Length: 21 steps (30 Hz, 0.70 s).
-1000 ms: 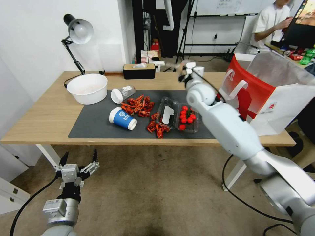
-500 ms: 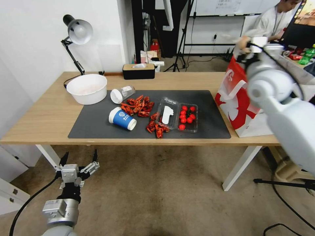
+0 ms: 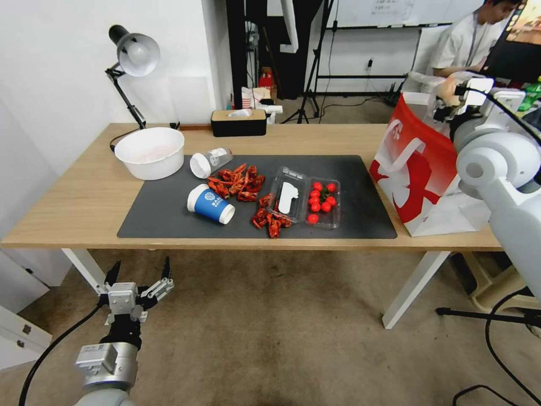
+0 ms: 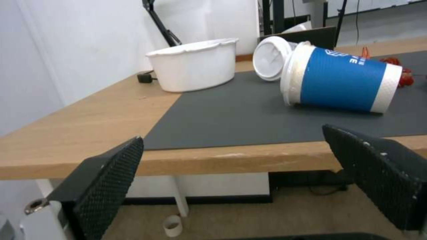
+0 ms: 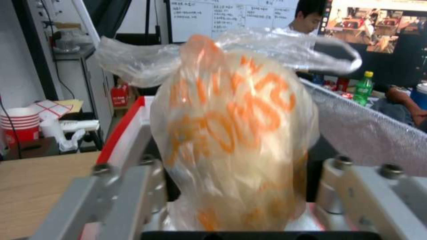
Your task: Pick up the trash from the table and place it into the takeout bag.
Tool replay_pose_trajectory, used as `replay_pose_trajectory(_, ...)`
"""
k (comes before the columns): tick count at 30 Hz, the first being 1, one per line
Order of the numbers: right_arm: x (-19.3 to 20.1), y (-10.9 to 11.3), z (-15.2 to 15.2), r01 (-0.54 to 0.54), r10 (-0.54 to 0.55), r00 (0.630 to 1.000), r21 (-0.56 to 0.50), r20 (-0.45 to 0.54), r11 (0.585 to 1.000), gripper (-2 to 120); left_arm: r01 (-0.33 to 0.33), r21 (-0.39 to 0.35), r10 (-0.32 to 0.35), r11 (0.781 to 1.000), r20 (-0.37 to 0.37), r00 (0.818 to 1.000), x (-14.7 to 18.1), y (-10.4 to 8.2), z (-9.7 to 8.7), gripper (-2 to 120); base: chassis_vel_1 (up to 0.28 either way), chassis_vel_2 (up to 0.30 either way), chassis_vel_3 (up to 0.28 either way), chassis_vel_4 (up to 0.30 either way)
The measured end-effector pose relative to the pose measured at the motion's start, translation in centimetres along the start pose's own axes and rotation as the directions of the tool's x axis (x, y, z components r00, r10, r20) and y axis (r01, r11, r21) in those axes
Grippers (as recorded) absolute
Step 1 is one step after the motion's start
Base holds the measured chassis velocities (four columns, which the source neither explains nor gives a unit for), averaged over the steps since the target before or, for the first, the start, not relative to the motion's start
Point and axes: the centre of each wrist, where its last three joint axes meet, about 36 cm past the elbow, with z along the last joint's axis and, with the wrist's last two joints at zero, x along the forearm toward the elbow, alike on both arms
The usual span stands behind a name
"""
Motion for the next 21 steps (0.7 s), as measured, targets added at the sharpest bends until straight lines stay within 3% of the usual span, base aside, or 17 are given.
replay_pose_trajectory(8, 0.16, -0.26, -0.03, 0.0, 0.0, 1.0, -0.007, -0.001, 1.0, 84, 0.0, -0.004, 0.0, 1.0, 0.008, 1.0, -0.05, 0.11, -0.3, 100, 0.0, 0.0, 0.0, 0.0)
replay_pose_trajectory(14, 0.36, -0.46, -0.14, -0.001, 0.001, 1.0, -0.008, 0.002, 1.0, 100, -0.001, -0.004, 0.001, 1.0, 0.012, 1.0, -0.05, 0.1, -0.45, 100, 0.0, 0.0, 0.0, 0.0)
replay_pose_trajectory(21, 0.62, -0.84, -0.29, -0.004, 0.004, 1.0, -0.007, 0.005, 1.0, 100, -0.003, -0.007, 0.003, 1.0, 0.015, 1.0, -0.03, 0.14, -0.6, 100, 0.0, 0.0, 0.0, 0.0)
